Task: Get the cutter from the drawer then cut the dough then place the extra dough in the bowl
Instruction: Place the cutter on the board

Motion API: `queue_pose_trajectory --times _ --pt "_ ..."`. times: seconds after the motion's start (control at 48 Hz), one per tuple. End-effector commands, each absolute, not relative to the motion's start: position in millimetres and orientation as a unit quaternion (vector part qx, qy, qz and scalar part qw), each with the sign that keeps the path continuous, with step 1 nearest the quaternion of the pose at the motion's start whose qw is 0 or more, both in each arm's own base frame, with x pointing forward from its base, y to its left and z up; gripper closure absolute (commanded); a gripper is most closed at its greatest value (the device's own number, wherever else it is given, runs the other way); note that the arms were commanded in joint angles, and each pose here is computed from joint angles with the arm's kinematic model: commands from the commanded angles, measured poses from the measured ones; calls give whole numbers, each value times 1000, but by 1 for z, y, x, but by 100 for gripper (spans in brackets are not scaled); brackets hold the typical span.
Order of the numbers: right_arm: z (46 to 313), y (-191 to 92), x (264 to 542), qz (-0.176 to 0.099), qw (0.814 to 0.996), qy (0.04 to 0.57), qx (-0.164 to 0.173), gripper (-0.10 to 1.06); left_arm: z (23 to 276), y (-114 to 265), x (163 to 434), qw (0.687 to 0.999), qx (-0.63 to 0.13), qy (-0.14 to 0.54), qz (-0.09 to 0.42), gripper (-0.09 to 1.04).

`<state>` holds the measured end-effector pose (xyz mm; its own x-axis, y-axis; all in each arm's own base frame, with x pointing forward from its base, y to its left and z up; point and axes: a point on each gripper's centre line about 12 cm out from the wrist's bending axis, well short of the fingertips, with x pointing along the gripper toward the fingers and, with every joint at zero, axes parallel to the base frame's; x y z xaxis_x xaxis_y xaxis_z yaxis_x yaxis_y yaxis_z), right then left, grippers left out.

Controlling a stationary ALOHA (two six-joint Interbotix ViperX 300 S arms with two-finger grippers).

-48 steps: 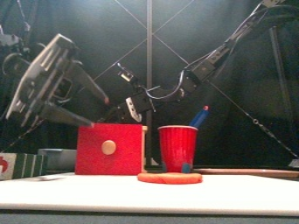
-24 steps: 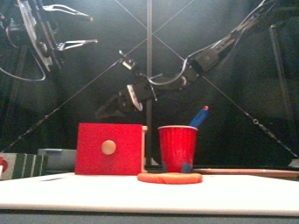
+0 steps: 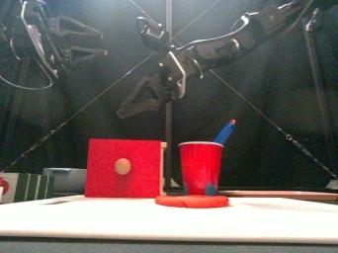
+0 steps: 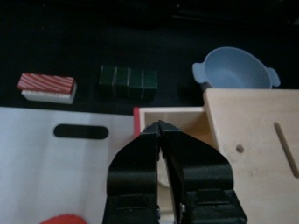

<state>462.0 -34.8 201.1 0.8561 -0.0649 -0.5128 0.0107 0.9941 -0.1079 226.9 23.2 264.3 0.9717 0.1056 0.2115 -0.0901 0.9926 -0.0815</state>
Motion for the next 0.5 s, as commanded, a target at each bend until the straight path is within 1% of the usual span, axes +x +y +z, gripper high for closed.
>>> queue_pose_trajectory --times 0.021,0.125,0.271,0.5 --pt "217 -37 462 -25 967 251 -44 31 273 24 229 990 -32 -125 50 12" --pt "208 -45 464 -32 964 260 -42 26 274 24 229 990 -33 -131 50 12" --pt "197 -53 468 -39 961 271 -41 26 274 24 228 989 -33 -136 49 12" --pt "191 -70 469 -53 958 277 -43 26 274 25 228 989 -34 -135 52 12"
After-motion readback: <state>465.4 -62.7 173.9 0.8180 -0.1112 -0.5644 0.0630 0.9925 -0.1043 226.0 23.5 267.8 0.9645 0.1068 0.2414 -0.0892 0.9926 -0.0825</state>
